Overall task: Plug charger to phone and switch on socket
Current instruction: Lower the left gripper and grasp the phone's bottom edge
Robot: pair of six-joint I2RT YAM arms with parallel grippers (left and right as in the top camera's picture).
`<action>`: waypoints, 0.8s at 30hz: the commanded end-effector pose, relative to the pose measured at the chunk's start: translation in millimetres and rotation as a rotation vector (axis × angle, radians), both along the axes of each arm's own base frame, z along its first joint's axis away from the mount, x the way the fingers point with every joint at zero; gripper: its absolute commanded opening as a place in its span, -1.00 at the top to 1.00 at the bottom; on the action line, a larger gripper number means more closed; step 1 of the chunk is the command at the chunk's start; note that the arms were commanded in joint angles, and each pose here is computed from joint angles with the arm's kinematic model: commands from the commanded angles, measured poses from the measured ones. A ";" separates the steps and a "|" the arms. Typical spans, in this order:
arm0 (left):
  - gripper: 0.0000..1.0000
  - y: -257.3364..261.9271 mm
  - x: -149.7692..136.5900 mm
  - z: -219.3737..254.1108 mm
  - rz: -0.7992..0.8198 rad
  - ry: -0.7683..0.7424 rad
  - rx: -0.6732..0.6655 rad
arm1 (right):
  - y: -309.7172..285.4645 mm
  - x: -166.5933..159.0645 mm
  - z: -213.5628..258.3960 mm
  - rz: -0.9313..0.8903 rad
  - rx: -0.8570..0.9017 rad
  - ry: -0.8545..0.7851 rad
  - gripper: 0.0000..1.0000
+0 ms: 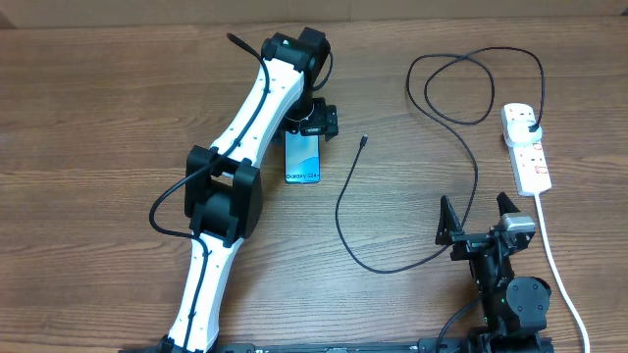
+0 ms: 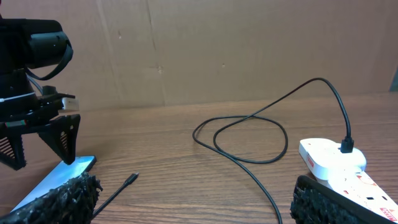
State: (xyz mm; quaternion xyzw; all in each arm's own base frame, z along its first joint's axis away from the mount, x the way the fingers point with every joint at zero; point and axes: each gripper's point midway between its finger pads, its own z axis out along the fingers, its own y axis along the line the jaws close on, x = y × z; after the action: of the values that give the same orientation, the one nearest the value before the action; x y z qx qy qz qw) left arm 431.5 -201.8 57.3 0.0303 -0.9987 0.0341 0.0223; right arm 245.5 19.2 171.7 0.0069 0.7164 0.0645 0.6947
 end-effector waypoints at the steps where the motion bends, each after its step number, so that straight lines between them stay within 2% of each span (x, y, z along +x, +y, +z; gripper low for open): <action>1: -1.00 1.3 5.2 -11.2 -0.060 -0.018 0.028 | 0.6 0.2 -2.2 0.004 -0.003 -0.003 -1.00; 14: -0.99 4.1 12.2 -22.6 -0.054 -0.047 0.050 | 0.6 0.2 -2.2 0.004 -0.003 -0.003 -1.00; 24: -1.00 10.8 -4.2 -72.5 -0.050 0.008 0.070 | 0.6 0.2 -2.2 0.004 -0.003 -0.003 -1.00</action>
State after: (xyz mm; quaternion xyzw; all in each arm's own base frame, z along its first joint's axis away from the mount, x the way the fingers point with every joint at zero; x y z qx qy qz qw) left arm 436.3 -192.0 1.7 0.0130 -0.9998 0.0049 0.0103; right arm 245.6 19.2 171.8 0.0072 0.7162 0.0648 0.6948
